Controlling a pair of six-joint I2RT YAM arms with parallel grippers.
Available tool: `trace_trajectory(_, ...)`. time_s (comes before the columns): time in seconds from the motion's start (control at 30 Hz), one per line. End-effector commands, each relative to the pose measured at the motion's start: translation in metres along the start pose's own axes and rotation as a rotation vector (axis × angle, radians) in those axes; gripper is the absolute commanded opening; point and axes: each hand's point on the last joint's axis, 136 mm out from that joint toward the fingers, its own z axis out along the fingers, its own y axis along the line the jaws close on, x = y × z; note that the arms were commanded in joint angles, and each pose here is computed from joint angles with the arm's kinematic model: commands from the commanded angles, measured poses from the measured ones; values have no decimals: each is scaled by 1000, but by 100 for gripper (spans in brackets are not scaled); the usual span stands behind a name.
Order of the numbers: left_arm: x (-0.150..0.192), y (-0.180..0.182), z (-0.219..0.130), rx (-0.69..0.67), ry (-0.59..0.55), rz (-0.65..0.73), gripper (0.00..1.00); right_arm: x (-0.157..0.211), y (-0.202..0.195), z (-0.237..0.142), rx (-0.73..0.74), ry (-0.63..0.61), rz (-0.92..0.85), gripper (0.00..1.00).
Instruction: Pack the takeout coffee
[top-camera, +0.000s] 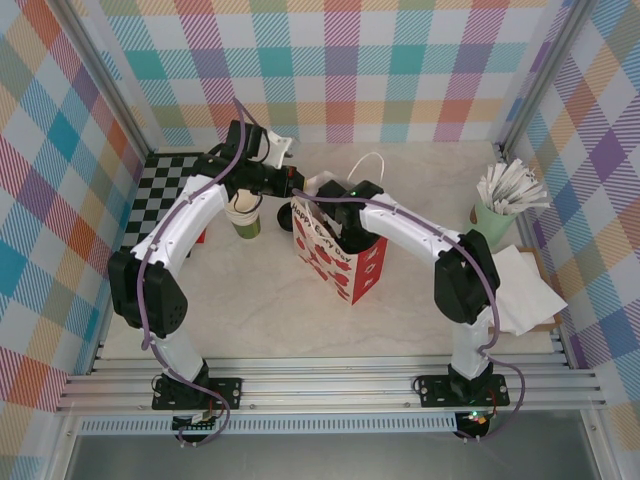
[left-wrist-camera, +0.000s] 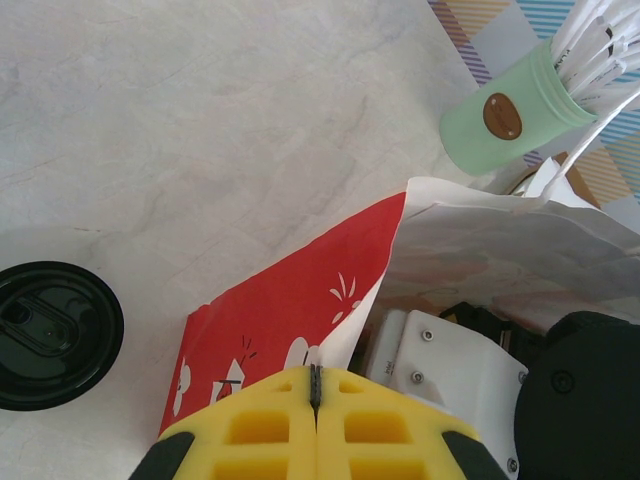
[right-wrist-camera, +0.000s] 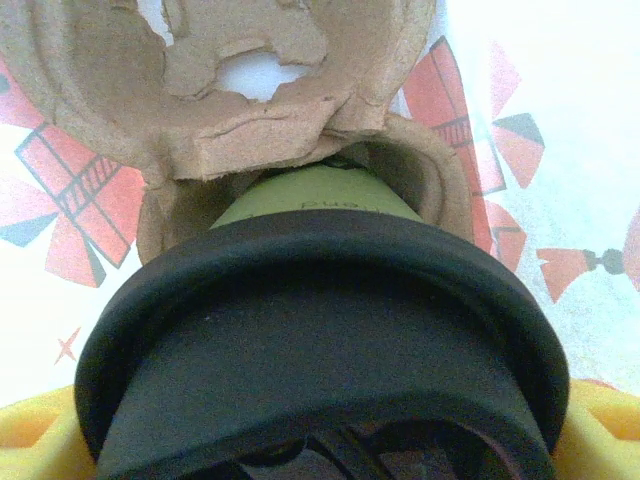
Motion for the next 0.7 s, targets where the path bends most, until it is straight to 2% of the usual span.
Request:
trace_trajectory(0.0,12,7,9,6,50,-35,0,-9,-2,-7,5,-63,-1,22)
trace_trajectory(0.67,12,7,10,6,50,-34,0,2,-2,13,12,-3,-4,22)
